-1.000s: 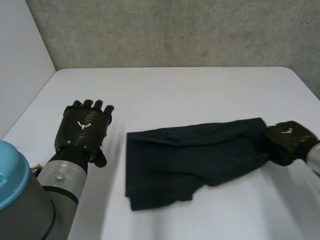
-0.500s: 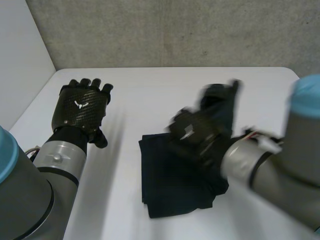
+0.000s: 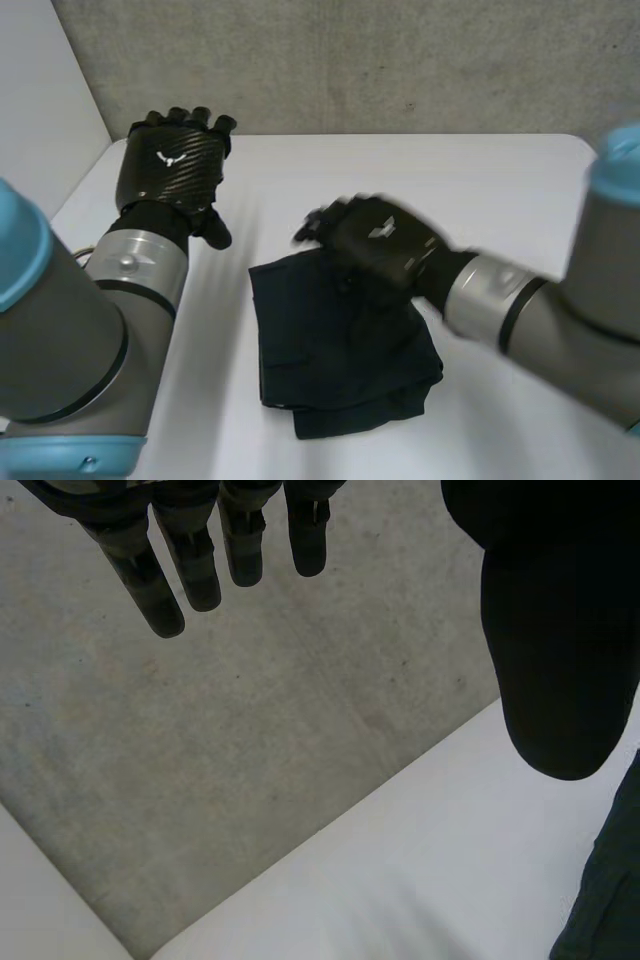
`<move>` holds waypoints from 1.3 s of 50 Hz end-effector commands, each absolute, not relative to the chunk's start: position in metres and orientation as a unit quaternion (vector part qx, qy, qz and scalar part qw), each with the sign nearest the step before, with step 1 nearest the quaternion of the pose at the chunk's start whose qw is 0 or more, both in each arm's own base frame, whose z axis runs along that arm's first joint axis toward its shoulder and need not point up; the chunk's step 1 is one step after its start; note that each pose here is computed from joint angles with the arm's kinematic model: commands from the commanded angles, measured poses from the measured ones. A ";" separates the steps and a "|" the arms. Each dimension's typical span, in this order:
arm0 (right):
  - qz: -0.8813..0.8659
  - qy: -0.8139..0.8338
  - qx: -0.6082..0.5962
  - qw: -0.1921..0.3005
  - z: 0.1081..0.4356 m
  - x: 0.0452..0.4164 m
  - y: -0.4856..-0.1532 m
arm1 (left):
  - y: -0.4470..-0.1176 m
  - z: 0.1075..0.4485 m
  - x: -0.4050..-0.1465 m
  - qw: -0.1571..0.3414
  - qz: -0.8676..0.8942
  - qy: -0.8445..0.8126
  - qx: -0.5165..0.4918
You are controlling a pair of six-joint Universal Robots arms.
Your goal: Fold the shorts.
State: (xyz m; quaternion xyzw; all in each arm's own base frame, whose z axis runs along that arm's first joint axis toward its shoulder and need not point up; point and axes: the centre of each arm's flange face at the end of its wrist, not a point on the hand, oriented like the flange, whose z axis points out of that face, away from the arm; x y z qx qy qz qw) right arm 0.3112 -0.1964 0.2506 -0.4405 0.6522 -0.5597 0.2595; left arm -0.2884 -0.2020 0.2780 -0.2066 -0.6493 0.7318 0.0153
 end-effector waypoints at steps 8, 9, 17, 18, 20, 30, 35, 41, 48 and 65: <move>-0.529 0.745 -0.338 0.225 0.214 0.293 -0.255 | -0.184 0.203 -0.335 0.059 0.651 -0.706 -0.273; -0.523 0.750 -0.338 0.224 0.207 0.294 -0.256 | -0.184 0.190 -0.335 0.057 0.635 -0.719 -0.276; -0.466 0.779 -0.365 0.207 0.149 0.297 -0.262 | -0.188 0.147 -0.332 0.038 0.564 -0.773 -0.289; -0.462 0.779 -0.371 0.203 0.145 0.297 -0.262 | -0.188 0.144 -0.332 0.034 0.557 -0.777 -0.293; -0.458 0.778 -0.387 0.189 0.137 0.294 -0.263 | -0.188 0.139 -0.330 0.027 0.544 -0.784 -0.296; -0.504 0.749 -0.399 0.162 0.161 0.292 -0.268 | -0.190 0.144 -0.328 0.027 0.535 -0.788 -0.302; -0.576 0.705 -0.384 0.156 0.204 0.294 -0.273 | -0.193 0.197 -0.331 0.064 0.590 -0.754 -0.281; -0.703 0.651 -0.261 0.113 0.290 0.279 -0.285 | -0.197 0.302 -0.317 0.115 0.686 -0.681 -0.231; -0.733 0.658 -0.165 0.046 0.356 0.251 -0.277 | -0.214 0.368 -0.262 0.091 0.701 -0.689 -0.159; -0.703 0.689 -0.173 0.043 0.350 0.248 -0.269 | -0.218 0.363 -0.243 0.083 0.671 -0.722 -0.148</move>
